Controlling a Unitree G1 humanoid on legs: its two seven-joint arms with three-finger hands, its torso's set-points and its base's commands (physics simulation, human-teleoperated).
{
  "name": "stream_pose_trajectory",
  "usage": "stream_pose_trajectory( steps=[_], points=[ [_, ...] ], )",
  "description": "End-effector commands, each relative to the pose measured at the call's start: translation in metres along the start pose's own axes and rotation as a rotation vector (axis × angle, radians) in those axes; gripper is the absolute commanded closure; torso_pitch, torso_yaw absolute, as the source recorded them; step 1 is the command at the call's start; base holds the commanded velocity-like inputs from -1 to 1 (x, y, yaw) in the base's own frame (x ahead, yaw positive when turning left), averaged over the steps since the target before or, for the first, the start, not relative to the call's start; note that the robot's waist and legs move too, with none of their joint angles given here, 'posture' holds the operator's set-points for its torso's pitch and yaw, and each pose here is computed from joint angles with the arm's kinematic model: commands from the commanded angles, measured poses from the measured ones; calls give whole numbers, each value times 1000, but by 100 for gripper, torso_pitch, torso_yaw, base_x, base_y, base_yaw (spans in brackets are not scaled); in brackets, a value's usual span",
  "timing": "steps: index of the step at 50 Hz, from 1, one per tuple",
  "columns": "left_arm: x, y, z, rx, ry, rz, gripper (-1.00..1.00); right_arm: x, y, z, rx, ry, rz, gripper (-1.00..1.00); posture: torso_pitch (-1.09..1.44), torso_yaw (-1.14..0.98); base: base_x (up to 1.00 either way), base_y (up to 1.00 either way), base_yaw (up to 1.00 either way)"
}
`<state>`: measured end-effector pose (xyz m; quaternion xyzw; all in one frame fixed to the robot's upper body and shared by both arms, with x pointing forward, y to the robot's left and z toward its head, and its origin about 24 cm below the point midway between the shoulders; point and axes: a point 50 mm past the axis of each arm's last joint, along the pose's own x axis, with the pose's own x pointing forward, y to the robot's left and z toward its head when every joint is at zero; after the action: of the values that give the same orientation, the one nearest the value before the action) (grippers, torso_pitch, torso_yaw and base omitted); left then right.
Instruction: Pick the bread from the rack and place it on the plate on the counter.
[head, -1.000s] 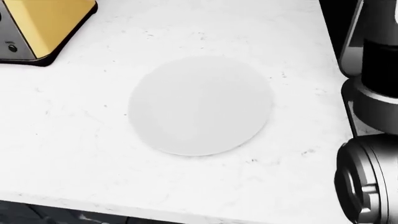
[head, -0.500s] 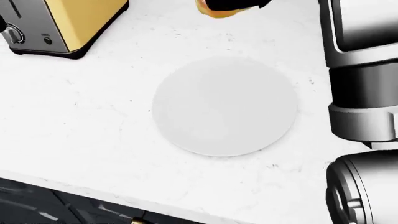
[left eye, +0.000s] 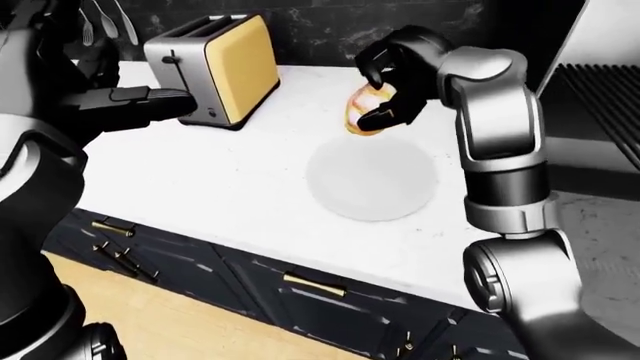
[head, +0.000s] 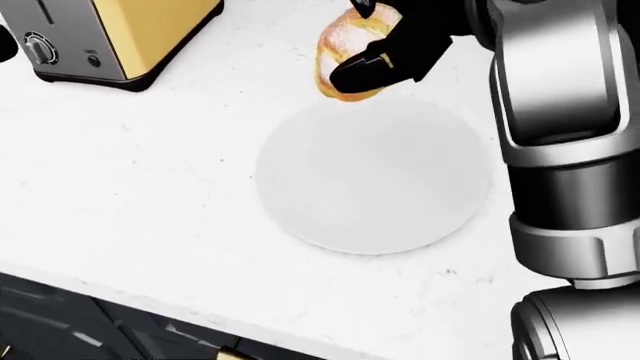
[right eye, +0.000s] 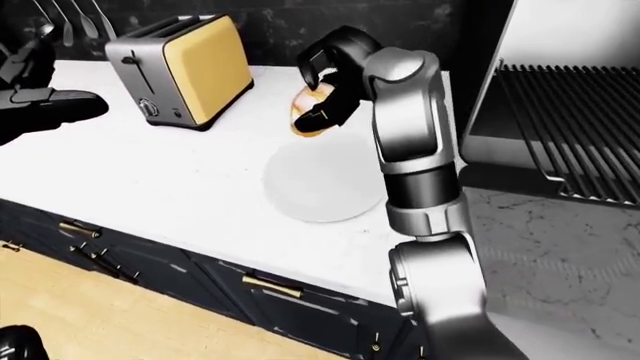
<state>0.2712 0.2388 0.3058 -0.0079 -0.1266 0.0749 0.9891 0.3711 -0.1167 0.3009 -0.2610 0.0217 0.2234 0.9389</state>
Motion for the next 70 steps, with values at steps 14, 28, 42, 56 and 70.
stream_pose_trajectory(
  steps=[14,28,42,56,70],
  points=[
    [-3,2,12,2,-71,13,-100,-15,6,5,-58,-24,4,100,0,59,0,0,0],
    [-1,1,14,8,-74,8,-100,-17,12,-6,-51,6,21,100,0,59,0,0,0],
    [-3,1,17,9,-79,9,-100,-19,14,-14,-54,32,31,100,0,59,0,0,0],
    [-3,3,14,11,-75,14,-100,-18,16,-15,-56,39,36,64,0,59,0,0,0],
    [-2,5,14,13,-78,18,-100,-18,15,-15,-63,48,36,21,0,59,0,0,0]
  ],
)
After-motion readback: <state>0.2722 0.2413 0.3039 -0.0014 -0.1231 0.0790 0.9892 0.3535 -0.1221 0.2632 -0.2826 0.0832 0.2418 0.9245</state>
